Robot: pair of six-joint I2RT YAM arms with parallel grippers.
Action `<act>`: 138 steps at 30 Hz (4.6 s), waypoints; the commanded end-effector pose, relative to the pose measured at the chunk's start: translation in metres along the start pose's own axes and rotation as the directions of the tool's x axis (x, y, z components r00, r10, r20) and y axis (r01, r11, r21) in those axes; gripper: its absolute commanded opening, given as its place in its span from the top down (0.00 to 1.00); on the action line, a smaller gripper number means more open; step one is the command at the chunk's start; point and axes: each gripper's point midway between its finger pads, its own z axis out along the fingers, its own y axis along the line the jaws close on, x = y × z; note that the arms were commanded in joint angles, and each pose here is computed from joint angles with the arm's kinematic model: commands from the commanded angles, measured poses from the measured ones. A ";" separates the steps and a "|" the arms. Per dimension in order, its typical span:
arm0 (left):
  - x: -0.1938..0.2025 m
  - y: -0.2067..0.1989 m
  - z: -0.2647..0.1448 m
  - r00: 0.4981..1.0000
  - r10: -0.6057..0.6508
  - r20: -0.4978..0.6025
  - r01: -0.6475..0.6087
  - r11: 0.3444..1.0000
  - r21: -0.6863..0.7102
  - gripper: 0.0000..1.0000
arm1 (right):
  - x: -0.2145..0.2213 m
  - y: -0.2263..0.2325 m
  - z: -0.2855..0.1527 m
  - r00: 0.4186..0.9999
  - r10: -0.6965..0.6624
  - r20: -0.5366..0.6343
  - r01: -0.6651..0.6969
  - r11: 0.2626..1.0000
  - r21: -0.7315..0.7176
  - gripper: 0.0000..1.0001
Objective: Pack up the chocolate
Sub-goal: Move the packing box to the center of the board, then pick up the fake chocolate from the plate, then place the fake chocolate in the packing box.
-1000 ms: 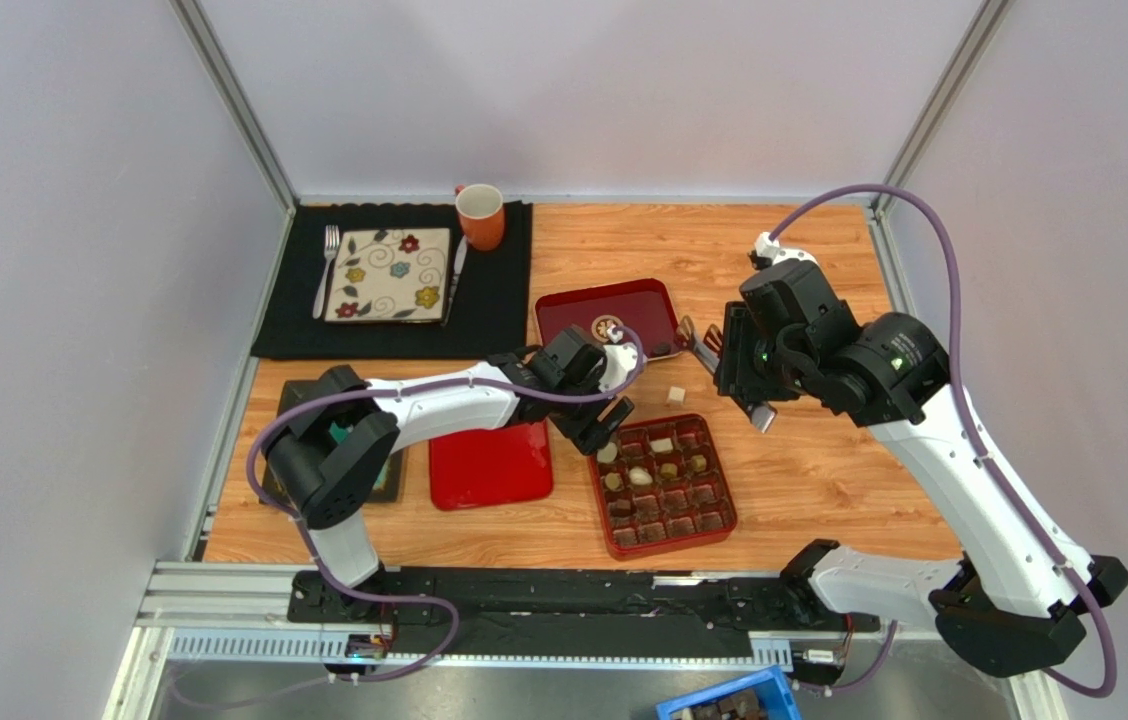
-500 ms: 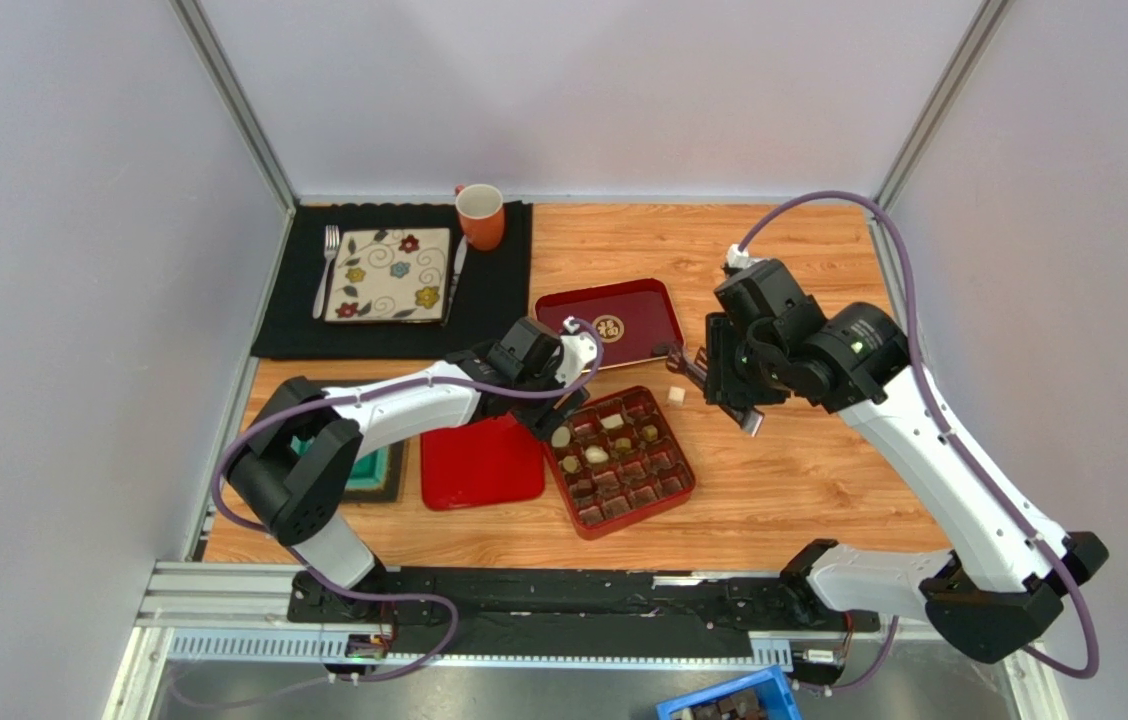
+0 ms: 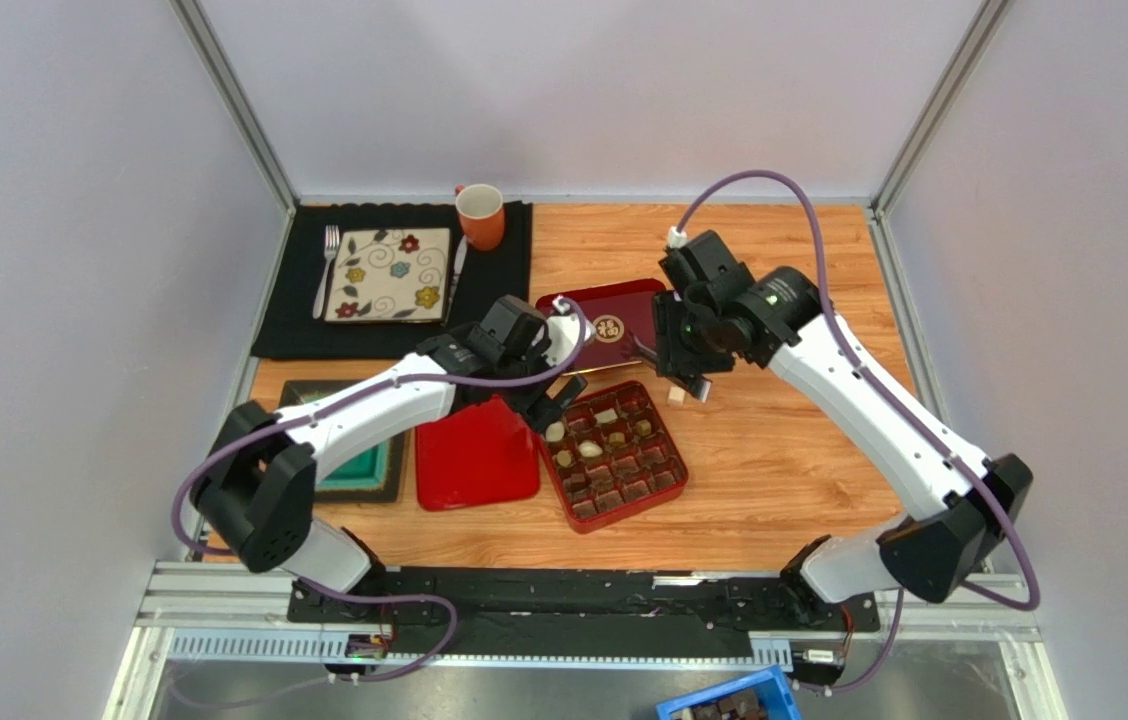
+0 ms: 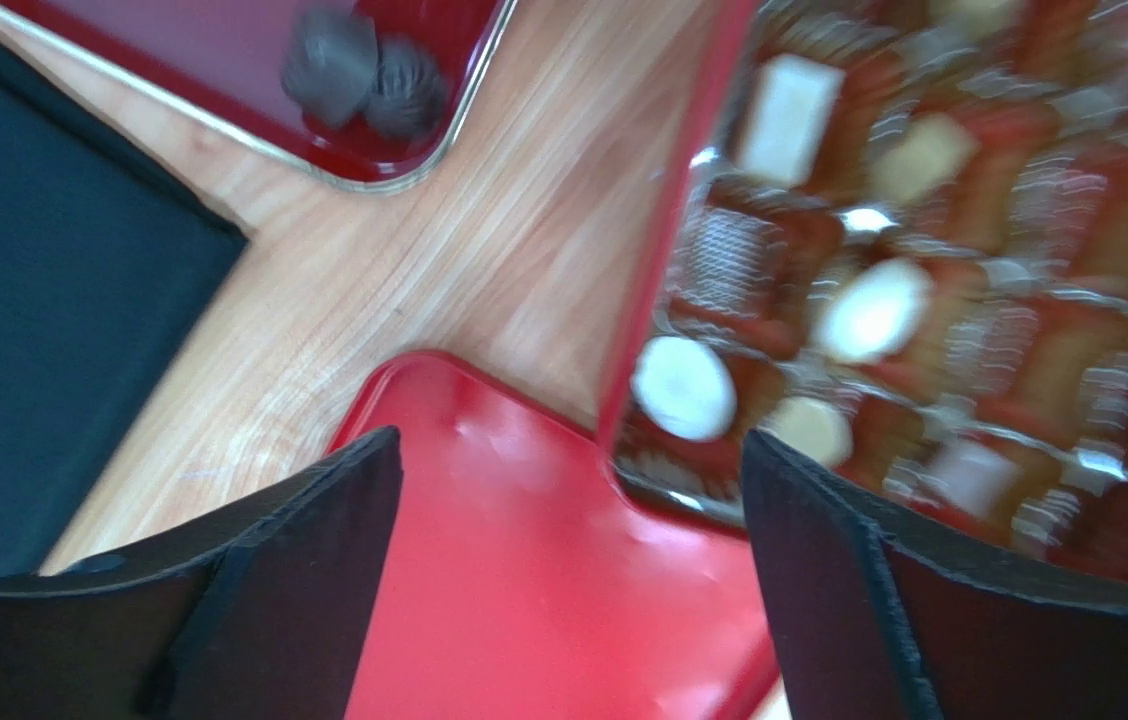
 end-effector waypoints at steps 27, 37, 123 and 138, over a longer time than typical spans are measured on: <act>0.017 0.100 -0.054 0.835 -0.541 0.104 0.536 0.841 0.074 0.09 | -0.056 0.088 0.109 0.986 -0.160 -0.054 0.148 0.973 -0.177 0.55; 0.021 0.098 -0.050 0.839 -0.537 0.087 0.531 0.844 0.081 0.10 | -0.051 0.089 0.114 0.976 -0.204 -0.070 0.192 0.969 -0.156 0.62; 0.037 0.099 -0.051 0.872 -0.487 0.056 0.486 0.873 0.039 0.14 | 0.072 0.059 -0.043 0.959 -0.271 -0.085 0.241 0.935 -0.261 0.60; 0.035 0.098 -0.050 0.874 -0.482 0.059 0.480 0.876 0.049 0.13 | -0.031 0.072 -0.003 0.962 -0.268 0.061 0.274 0.939 -0.206 0.60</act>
